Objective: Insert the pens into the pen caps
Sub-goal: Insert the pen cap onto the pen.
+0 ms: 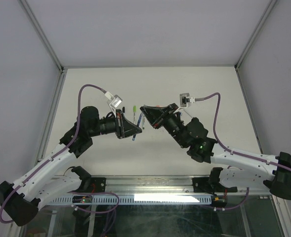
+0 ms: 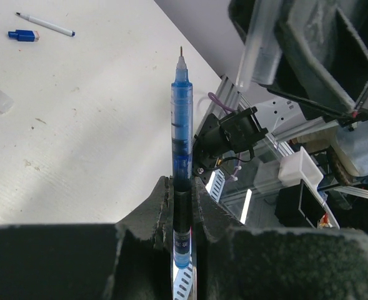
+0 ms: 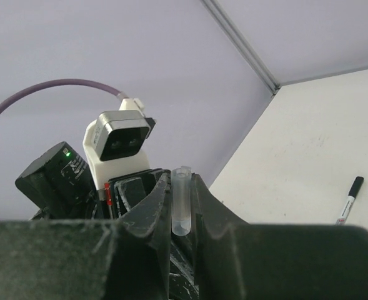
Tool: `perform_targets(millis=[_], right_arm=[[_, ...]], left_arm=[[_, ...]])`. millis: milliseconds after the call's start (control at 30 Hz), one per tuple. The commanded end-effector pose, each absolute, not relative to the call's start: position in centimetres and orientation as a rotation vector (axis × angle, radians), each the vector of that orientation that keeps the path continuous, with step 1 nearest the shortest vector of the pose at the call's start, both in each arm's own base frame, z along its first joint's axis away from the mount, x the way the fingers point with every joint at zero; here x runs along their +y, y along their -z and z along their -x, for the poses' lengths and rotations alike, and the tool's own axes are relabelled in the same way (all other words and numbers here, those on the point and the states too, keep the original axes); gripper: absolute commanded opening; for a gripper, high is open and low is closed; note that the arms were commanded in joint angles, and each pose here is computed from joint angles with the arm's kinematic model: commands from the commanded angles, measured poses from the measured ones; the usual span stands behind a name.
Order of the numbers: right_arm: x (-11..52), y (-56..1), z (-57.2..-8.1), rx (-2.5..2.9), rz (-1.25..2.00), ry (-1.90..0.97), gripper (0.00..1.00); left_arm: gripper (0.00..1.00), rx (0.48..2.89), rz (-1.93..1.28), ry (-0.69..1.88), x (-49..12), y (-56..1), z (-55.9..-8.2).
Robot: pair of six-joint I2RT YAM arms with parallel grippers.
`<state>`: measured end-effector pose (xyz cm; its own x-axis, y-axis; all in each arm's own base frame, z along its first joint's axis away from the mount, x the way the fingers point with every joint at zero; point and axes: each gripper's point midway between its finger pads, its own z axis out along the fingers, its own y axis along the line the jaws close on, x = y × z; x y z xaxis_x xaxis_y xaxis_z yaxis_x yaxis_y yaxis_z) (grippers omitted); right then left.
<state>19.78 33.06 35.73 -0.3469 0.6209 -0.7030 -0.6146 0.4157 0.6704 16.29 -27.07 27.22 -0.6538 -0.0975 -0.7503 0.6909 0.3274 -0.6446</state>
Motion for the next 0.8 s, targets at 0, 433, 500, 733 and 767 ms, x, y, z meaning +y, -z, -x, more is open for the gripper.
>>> perform_targets(millis=[0,433,500,733,767], right_arm=[[30.9,-39.0,-20.4,1.293,-0.186,-1.33,0.0],[30.5,-37.9,-21.6,1.285,-0.278,-1.31,0.0],[30.5,-37.8,-21.6,1.286,-0.281,-1.308,0.0],[30.8,-37.5,-21.8,1.298,-0.283,-1.306,0.0],[30.9,-37.5,-21.8,1.298,-0.281,-1.307,0.0]], left_arm=[[0.0,1.741,-0.558,1.404,-27.1,-30.3,-16.2],[0.0,1.74,-0.59,1.449,-27.5,-30.3,-15.6],[0.0,1.736,-0.596,1.452,-27.5,-30.4,-15.5],[0.0,1.743,-0.63,1.479,-27.8,-30.1,-15.1],[0.0,1.742,-0.634,1.482,-27.8,-30.1,-15.0]])
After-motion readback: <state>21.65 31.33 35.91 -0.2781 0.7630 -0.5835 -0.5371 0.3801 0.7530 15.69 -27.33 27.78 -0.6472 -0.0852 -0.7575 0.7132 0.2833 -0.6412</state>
